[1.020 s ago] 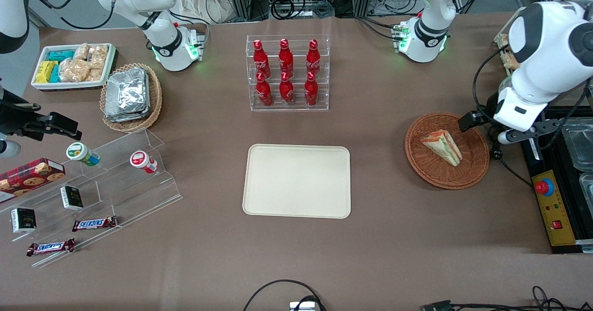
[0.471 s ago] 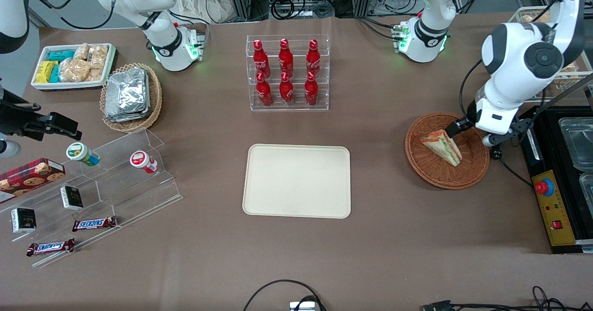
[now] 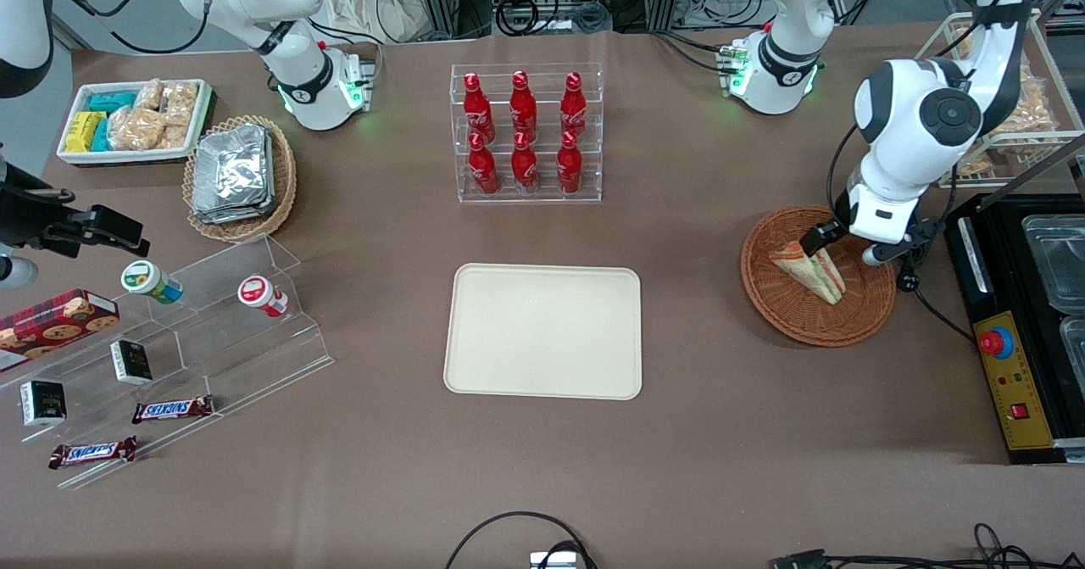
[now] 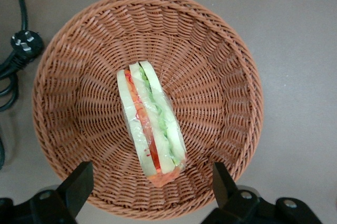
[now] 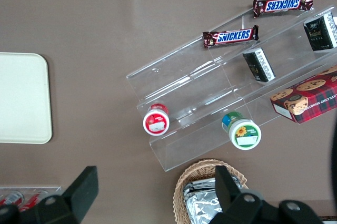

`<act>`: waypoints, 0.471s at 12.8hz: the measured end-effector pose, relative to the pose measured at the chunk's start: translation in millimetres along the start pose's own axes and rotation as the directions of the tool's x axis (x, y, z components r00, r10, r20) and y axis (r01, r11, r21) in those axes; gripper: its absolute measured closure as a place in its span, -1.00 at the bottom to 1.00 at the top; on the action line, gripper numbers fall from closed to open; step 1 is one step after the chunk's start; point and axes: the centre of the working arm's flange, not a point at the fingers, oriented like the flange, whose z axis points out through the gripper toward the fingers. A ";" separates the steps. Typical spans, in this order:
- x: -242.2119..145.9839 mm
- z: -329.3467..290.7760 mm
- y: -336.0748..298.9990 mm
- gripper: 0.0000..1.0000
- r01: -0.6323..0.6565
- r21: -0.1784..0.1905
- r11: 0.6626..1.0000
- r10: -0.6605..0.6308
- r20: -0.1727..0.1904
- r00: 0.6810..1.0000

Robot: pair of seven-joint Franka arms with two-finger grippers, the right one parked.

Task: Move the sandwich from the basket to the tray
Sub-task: 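Lower the open left gripper and close it on the sandwich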

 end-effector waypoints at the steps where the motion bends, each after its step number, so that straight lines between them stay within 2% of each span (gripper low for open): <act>1: -1.0 7.2 -1.0 -1.00 0.010 -0.005 1.000 -0.010 -0.004 1.000; 6: -1.2 51.4 -5.9 -1.00 0.064 -0.033 0.997 -0.065 -0.020 0.998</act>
